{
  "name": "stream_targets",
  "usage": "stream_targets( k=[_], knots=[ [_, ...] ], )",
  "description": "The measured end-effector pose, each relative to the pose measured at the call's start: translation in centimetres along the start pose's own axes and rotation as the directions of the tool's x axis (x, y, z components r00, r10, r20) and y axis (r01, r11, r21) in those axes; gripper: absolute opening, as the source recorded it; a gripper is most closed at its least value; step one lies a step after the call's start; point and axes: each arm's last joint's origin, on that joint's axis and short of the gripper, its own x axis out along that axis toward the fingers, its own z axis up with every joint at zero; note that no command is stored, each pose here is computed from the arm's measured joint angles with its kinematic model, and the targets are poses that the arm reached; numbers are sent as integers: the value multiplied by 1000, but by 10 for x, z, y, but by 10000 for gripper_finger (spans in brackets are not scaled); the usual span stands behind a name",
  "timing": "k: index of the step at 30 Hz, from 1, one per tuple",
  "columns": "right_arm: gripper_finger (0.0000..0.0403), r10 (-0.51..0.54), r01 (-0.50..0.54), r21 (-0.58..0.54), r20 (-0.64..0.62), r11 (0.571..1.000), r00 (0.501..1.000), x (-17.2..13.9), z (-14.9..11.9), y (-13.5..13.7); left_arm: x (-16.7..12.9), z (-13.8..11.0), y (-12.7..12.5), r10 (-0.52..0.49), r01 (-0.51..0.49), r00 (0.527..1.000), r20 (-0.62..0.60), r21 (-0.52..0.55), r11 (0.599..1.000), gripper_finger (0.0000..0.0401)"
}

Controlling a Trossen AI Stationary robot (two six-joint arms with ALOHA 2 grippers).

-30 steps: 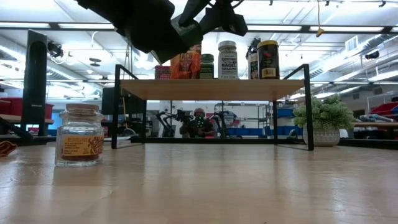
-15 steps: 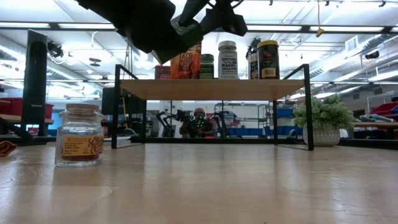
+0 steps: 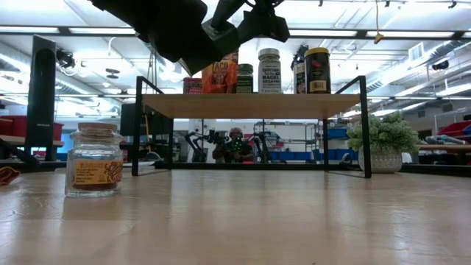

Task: Shelf spices
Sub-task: Put the black seasoning can on the shelf

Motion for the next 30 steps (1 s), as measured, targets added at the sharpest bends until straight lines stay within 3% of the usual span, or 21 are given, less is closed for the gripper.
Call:
stream_targets(
  k=[8,24,30],
  knots=[
    [205,-13,13,-6,20,1000,1000,0,1,0,0,0,0,-1,1,1000,0,1,1000,297],
    [265,-36,36,-17,15,999,999,-1,0,-2,-1,0,-1,-4,4,1000,2,2,1000,297],
    [270,-53,53,-21,27,998,998,-16,-1,-3,-6,0,-2,2,-2,1000,12,2,1000,296]
  ],
)
